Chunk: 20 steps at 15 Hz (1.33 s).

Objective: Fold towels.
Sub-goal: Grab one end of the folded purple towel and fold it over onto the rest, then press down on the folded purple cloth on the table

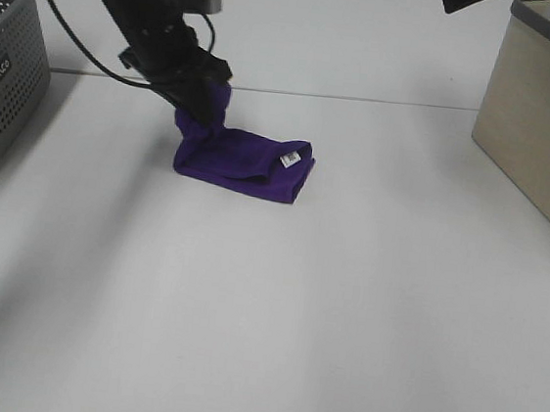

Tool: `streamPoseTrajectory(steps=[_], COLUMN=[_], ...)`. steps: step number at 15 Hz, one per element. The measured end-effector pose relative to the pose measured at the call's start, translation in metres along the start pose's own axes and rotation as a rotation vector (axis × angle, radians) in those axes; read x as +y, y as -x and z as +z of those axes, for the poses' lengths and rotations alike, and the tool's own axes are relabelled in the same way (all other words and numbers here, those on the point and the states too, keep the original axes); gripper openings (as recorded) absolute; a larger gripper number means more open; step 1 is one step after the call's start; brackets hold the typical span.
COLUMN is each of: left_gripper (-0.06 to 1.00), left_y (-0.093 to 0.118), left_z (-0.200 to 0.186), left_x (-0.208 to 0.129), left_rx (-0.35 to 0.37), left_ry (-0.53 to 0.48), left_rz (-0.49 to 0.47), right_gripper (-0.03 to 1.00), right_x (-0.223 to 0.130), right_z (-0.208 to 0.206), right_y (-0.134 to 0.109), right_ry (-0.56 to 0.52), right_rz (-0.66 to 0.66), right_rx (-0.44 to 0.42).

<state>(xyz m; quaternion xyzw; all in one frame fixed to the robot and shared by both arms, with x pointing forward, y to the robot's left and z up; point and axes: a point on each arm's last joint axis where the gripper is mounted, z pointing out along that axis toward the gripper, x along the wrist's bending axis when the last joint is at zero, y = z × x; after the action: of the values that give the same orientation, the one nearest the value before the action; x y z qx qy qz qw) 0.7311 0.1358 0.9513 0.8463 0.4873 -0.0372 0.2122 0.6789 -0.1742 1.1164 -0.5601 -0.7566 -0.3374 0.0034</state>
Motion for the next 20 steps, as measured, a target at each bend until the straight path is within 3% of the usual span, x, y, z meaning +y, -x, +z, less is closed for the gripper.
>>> streamPoseTrajectory(steps=[3, 5, 6, 7, 9, 10, 13, 15, 17, 19, 20], left_gripper=[0.04, 0.04, 0.1, 0.48, 0.74, 0.82, 0.85, 0.85, 0.85, 0.85, 0.85], left_y=[0.046, 0.06, 0.062, 0.068, 0.072, 0.074, 0.079, 0.067, 0.045, 0.017, -0.009], left_z=[0.03, 0.044, 0.047, 0.05, 0.049, 0.046, 0.001, -0.051, -0.09, -0.145, -0.195], left_x=[0.006, 0.009, 0.012, 0.015, 0.016, 0.016, 0.015, 0.017, 0.014, 0.005, -0.009], left_rx=[-0.025, -0.021, -0.023, -0.075, -0.121, -0.13, -0.129, -0.039, 0.113, 0.32, 0.449], left_ry=[-0.014, 0.019, 0.048, 0.087, 0.095, 0.088, 0.06, 0.111, 0.144, 0.194, 0.254], left_rz=[0.083, 0.061, 0.054, 0.024, -0.001, 0.001, 0.08, 0.112, 0.098, 0.028, -0.053], right_gripper=[0.98, 0.98, 0.98, 0.98, 0.98, 0.98, 0.98, 0.98, 0.98, 0.98, 0.98], right_x=[0.001, 0.001, 0.001, 0.001, 0.001, 0.001, 0.0, -0.012, -0.028, -0.053, -0.077], right_z=[-0.011, -0.013, -0.013, -0.015, -0.019, -0.026, -0.056, -0.071, -0.079, -0.089, -0.095], right_y=[-0.006, -0.007, -0.007, -0.008, -0.01, -0.012, -0.023, -0.029, -0.03, -0.031, -0.034], right_ry=[0.021, 0.025, 0.025, 0.029, 0.037, 0.049, 0.099, 0.095, 0.067, 0.022, -0.017], right_rz=[-0.014, -0.019, -0.019, -0.021, -0.025, -0.034, -0.074, -0.076, -0.075, -0.068, -0.051], right_rx=[0.004, 0.006, 0.006, 0.007, 0.007, -0.001, -0.043, -0.055, -0.083, -0.112, -0.115])
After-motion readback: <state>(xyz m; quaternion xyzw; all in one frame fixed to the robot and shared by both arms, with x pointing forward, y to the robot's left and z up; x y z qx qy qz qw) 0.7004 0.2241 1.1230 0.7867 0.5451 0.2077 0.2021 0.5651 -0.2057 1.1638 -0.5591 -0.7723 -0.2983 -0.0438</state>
